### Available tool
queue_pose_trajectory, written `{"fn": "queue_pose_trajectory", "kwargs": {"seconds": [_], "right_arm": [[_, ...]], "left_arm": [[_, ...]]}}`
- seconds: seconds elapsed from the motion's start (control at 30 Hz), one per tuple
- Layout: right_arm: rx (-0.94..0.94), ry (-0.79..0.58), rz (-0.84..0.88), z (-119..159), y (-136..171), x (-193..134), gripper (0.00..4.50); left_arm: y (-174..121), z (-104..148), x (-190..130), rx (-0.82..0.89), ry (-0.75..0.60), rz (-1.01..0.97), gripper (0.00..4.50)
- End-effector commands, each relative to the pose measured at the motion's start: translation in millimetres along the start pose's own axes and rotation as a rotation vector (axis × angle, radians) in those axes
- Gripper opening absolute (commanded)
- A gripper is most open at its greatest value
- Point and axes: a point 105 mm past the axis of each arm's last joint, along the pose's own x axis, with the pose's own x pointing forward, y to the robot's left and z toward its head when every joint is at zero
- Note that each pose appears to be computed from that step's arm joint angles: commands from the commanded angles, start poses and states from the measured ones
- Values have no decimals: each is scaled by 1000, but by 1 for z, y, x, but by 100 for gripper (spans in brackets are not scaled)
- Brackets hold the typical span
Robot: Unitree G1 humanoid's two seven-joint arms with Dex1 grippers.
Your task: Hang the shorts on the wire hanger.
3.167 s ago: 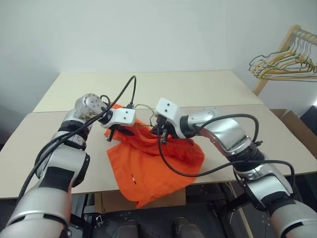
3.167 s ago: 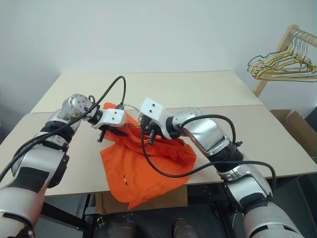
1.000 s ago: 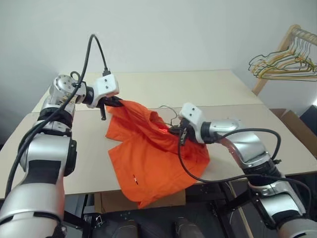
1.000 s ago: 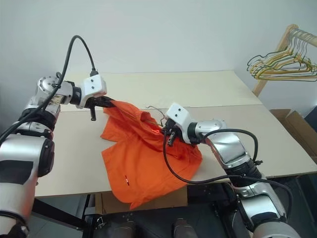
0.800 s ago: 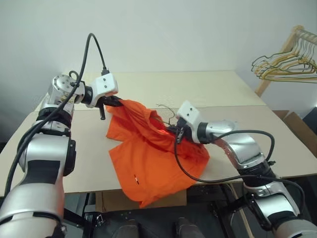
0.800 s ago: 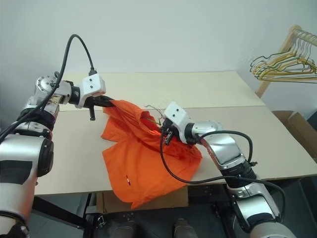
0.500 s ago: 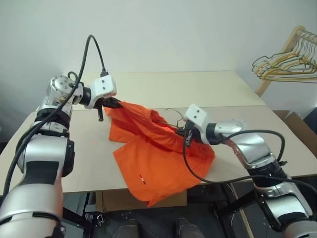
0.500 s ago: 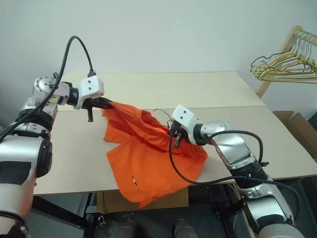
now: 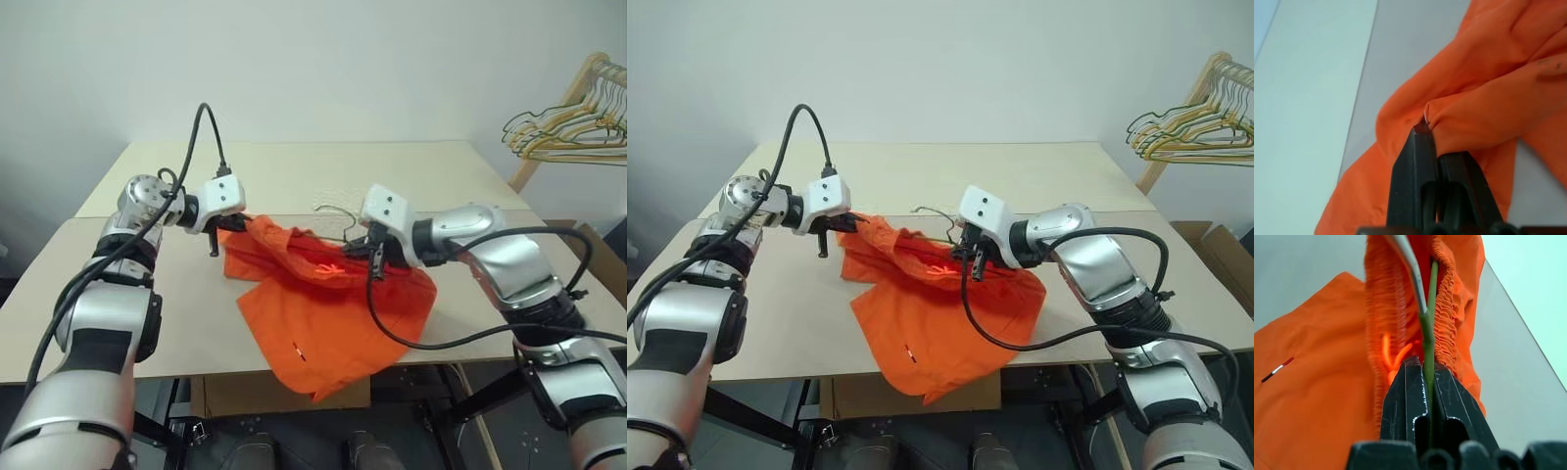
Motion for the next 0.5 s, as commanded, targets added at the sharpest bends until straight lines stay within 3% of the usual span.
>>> {"fn": "queue_pose_trajectory", "kwargs": {"seconds": [0.03,0.33,0.5], "right_arm": [[-36,17,-23,10,-8,-11,0],[-4,12,68,15,-6,-25,0],[81,-20,120,27,-8,-30,0]], "left_arm": [[18,11,-16,23,8,54,45],[19,-10,-34,52,90,97,326],[14,9,-44,104,-4,8,326]]}}
